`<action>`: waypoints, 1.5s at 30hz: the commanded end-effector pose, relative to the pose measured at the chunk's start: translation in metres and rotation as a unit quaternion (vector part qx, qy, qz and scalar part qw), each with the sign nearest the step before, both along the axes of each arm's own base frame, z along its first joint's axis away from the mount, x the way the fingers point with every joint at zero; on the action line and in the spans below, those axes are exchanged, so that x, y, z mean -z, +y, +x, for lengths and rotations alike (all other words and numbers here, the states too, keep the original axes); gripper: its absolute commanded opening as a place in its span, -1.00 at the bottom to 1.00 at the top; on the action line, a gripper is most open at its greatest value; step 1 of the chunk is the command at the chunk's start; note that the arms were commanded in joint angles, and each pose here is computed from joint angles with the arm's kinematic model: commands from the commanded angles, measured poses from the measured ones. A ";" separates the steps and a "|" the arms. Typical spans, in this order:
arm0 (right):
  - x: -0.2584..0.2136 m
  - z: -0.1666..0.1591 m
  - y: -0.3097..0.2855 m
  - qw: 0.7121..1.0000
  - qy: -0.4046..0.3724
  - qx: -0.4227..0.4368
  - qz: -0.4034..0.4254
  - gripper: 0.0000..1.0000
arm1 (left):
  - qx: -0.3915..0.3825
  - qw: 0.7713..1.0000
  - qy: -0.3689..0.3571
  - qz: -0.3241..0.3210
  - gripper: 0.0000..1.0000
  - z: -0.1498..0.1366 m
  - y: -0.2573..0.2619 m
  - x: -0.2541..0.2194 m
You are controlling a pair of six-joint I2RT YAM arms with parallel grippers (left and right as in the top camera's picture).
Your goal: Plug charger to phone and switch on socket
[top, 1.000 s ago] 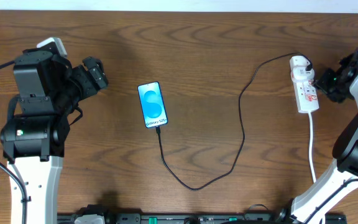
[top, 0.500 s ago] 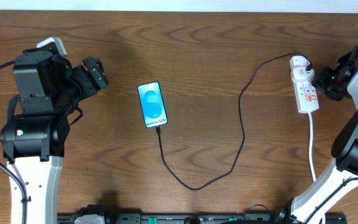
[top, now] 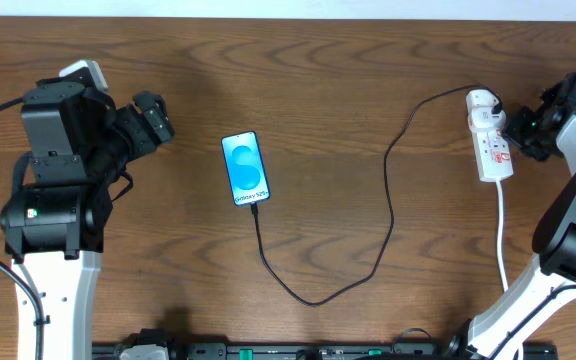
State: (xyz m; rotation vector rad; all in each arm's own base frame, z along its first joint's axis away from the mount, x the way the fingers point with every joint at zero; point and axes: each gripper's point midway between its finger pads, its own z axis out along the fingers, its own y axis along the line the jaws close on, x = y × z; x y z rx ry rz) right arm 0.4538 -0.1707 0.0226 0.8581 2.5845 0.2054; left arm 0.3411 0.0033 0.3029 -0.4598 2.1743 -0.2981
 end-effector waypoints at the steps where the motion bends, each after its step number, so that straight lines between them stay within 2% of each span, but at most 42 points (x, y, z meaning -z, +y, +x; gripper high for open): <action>1: 0.013 0.001 0.019 1.000 0.013 -0.022 0.008 -0.76 | -0.010 1.000 0.003 0.007 0.87 0.000 0.005 0.002; 9: 0.008 0.011 0.021 0.999 -0.009 -0.029 0.015 -0.98 | -0.010 1.000 0.003 0.007 0.87 0.000 0.005 0.002; 15: -0.001 0.017 0.018 0.997 -0.047 -0.032 0.054 -0.98 | -0.010 1.000 0.003 0.007 0.87 0.000 0.005 0.002; 26: -0.008 0.003 -0.005 0.990 -0.072 -0.008 0.119 -0.98 | -0.010 1.000 0.003 0.007 0.87 0.000 0.005 0.002; 38: -0.008 0.009 0.009 0.977 -0.110 -0.049 0.177 -0.98 | -0.010 1.000 0.003 0.007 0.87 0.000 0.005 0.002; 45: 0.002 0.006 0.005 0.970 -0.121 -0.046 0.208 -0.98 | -0.010 1.000 0.003 0.007 0.87 0.000 0.005 0.002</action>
